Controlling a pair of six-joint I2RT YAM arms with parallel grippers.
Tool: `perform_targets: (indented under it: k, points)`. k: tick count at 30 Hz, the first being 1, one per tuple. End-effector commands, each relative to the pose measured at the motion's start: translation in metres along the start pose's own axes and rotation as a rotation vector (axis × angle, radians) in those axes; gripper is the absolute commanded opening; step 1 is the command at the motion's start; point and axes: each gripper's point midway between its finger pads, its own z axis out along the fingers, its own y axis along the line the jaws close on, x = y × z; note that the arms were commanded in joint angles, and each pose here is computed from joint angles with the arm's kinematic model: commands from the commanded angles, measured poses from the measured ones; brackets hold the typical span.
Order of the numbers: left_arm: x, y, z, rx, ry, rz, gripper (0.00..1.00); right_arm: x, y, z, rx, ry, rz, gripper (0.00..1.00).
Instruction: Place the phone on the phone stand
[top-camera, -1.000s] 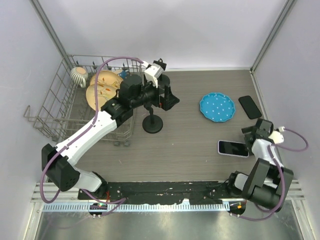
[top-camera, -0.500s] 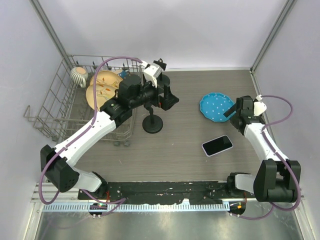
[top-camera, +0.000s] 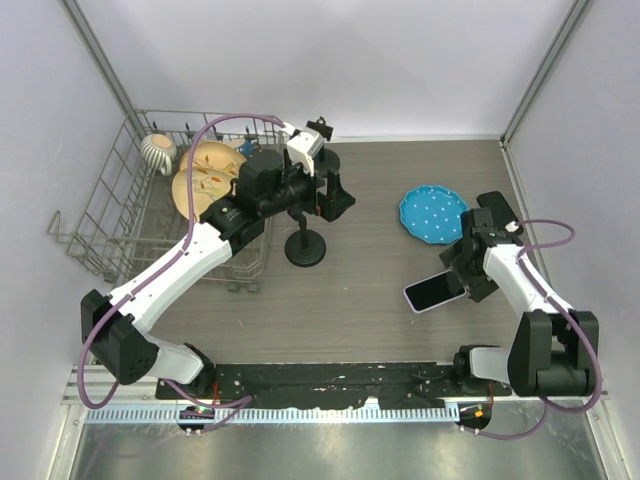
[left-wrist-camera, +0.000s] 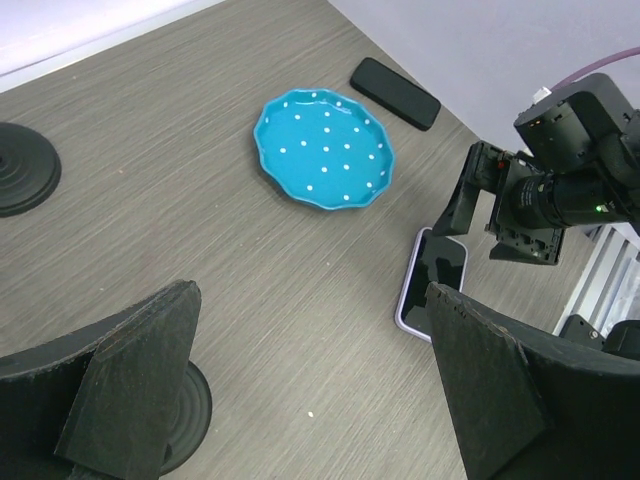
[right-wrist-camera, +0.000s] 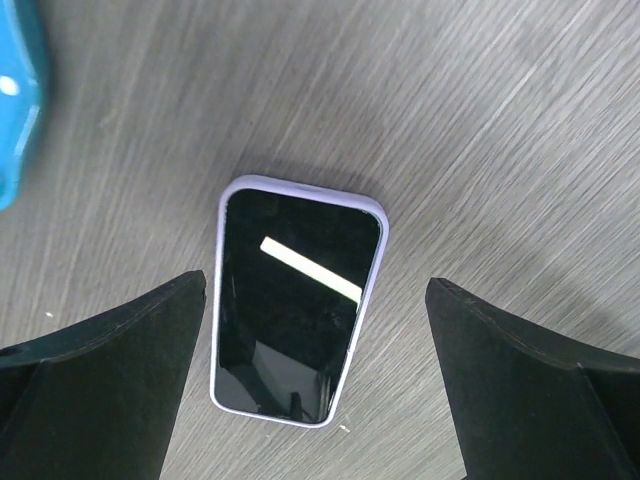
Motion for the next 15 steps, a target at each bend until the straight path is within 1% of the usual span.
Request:
perform_targets:
  k: [1,3,8,15]
  points:
    - [-0.021,0.000,-0.011,-0.025,-0.050,0.034,1.00,0.021,0.011,0.006,0.034,0.088,0.040,0.98]
    - [-0.021,0.002,-0.012,-0.036,-0.053,0.038,1.00,0.026,0.016,0.009,0.032,0.105,0.028,0.97]
    - [-0.018,0.005,-0.010,-0.041,-0.043,0.042,1.00,0.032,0.028,0.013,0.020,0.097,0.011,0.98]
    - [-0.017,0.005,-0.010,-0.045,-0.039,0.049,1.00,0.042,0.025,0.020,0.062,0.112,0.040,0.98]
